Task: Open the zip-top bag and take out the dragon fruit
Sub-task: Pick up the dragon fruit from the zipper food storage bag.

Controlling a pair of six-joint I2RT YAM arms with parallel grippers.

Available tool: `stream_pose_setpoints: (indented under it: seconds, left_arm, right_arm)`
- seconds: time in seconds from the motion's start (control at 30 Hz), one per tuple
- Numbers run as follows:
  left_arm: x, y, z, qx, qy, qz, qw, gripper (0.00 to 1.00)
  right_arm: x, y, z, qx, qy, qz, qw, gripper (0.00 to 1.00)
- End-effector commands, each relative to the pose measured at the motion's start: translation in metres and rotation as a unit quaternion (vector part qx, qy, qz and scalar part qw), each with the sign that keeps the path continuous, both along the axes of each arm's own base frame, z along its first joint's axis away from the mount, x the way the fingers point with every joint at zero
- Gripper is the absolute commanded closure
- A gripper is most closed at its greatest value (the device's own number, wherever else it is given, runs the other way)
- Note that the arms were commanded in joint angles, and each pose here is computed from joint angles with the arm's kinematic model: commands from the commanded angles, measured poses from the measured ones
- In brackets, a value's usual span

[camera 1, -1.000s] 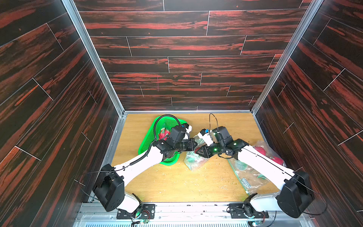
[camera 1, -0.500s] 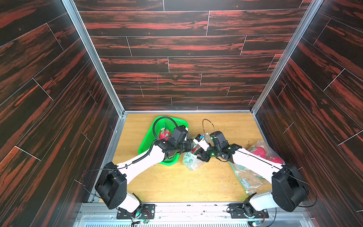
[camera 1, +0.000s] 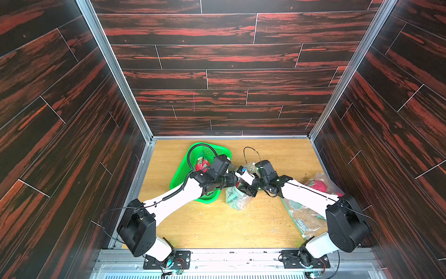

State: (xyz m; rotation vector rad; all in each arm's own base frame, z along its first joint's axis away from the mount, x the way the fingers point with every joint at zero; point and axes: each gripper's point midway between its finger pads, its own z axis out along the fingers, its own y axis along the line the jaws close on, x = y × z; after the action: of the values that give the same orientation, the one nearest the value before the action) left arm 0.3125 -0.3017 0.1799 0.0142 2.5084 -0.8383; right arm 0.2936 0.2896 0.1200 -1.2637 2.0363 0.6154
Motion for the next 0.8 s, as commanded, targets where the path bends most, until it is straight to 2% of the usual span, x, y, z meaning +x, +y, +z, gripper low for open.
stream_pose_setpoints:
  seconds: [0.0, 0.2, 0.4, 0.5, 0.6, 0.77]
  left_arm:
    - [-0.007, 0.012, 0.005, 0.016, -0.002, 0.006, 1.0, 0.6]
    - [-0.026, 0.016, -0.018, 0.012, 0.039, 0.0, 0.999, 0.58]
    - [-0.039, 0.009, -0.038, 0.001, 0.064, -0.007, 0.998, 0.64]
    - [-0.044, 0.001, -0.047, 0.002, 0.073, -0.013, 0.997, 0.64]
    - [-0.048, -0.005, -0.058, -0.004, 0.084, -0.013, 0.996, 0.7]
    - [-0.057, -0.018, -0.071, -0.011, 0.092, -0.019, 0.995, 0.71]
  right_arm:
    - [-0.005, -0.008, 0.002, 0.015, 0.021, -0.009, 1.0, 0.54]
    - [-0.009, -0.015, -0.004, 0.012, 0.055, -0.034, 0.998, 0.55]
    - [-0.02, -0.028, -0.005, 0.015, 0.086, -0.066, 0.994, 0.55]
    - [-0.024, -0.036, -0.007, 0.006, 0.101, -0.089, 0.991, 0.58]
    - [-0.026, -0.045, -0.013, -0.008, 0.115, -0.117, 0.986, 0.61]
    - [-0.027, -0.061, -0.026, -0.012, 0.141, -0.16, 0.977, 0.7]
